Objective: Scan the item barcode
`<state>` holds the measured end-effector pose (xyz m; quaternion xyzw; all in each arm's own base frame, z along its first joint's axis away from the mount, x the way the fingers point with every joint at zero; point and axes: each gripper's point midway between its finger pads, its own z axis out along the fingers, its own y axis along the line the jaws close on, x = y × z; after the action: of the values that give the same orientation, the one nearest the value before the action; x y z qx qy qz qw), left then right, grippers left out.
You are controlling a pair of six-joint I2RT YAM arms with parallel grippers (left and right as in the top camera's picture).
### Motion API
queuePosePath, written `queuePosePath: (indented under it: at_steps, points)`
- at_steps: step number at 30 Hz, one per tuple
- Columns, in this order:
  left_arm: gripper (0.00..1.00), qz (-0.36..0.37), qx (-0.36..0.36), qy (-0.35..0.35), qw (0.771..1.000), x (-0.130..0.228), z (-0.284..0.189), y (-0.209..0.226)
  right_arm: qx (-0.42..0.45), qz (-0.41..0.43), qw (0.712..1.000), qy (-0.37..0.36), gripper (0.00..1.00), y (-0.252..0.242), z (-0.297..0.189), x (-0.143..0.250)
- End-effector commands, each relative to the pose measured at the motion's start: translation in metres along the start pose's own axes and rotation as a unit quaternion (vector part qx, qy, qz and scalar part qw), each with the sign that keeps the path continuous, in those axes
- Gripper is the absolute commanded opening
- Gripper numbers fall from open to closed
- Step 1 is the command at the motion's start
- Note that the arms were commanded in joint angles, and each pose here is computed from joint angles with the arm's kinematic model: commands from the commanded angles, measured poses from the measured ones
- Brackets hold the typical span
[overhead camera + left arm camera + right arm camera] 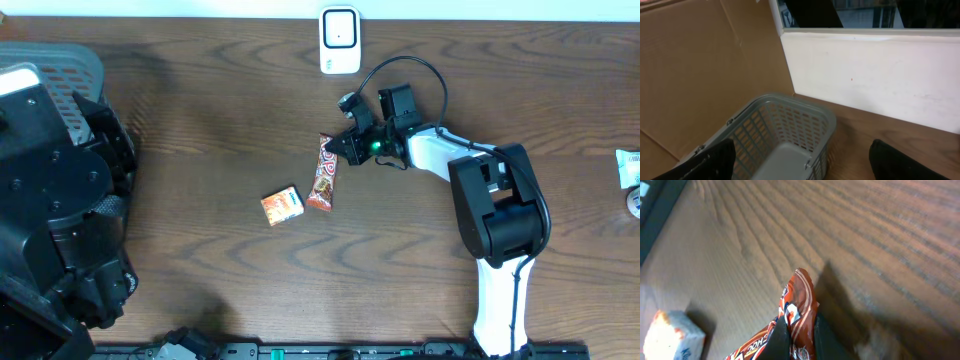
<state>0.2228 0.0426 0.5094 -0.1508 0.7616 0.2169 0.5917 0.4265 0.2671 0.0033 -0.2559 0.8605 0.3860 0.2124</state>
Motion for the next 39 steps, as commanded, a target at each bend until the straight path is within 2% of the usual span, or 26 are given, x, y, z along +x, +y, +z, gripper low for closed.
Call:
queuePosePath:
  at_steps: [1, 4, 7, 10, 11, 16, 18, 23, 28, 35, 39]
  points:
    - [0.86, -0.005, -0.005, -0.001, 1.0, 0.0, 0.0, 0.003, 0.046, 0.039, 0.998, 0.033, 0.01, -0.025, -0.005, 0.024]
    - [0.86, -0.005, -0.005, -0.001, 1.0, 0.0, 0.0, 0.003, 0.096, 0.032, 0.995, 0.013, 0.01, -0.023, -0.042, -0.006]
    - [0.86, -0.005, -0.005, -0.001, 1.0, 0.0, 0.0, 0.003, 0.223, 0.021, 0.974, -0.002, 0.01, -0.035, -0.092, -0.027]
    - [0.86, -0.005, -0.005, -0.001, 1.0, 0.0, 0.0, 0.003, 0.41, 0.008, 0.912, -0.01, 0.01, -0.053, -0.16, -0.039]
    - [0.86, -0.005, -0.005, -0.001, 1.0, 0.0, 0.0, 0.003, 0.511, 0.001, 0.859, -0.016, 0.01, -0.059, -0.2, -0.045]
    - [0.86, -0.005, -0.005, -0.001, 1.0, 0.0, 0.0, 0.003, 0.719, -0.013, 0.694, -0.042, 0.01, -0.05, -0.289, -0.058]
    - [0.86, -0.005, -0.005, -0.001, 1.0, 0.0, -0.001, 0.003, 0.753, -0.022, 0.656, -0.045, 0.01, -0.046, -0.301, -0.062]
    - [0.86, -0.005, -0.005, -0.001, 1.0, 0.0, 0.0, 0.003, 0.803, -0.075, 0.592, 0.002, 0.01, -0.043, -0.305, -0.069]
    - [0.86, -0.005, -0.005, -0.001, 1.0, 0.0, 0.0, 0.003, 0.81, -0.127, 0.569, 0.062, 0.02, -0.041, -0.279, -0.065]
    - [0.86, -0.005, -0.005, -0.001, 1.0, 0.0, 0.0, 0.003, 0.773, -0.214, 0.586, 0.117, 0.02, -0.031, -0.187, -0.045]
    - [0.86, -0.005, -0.005, -0.001, 1.0, 0.0, 0.0, 0.003, 0.771, -0.265, 0.558, 0.153, 0.01, -0.02, -0.148, -0.027]
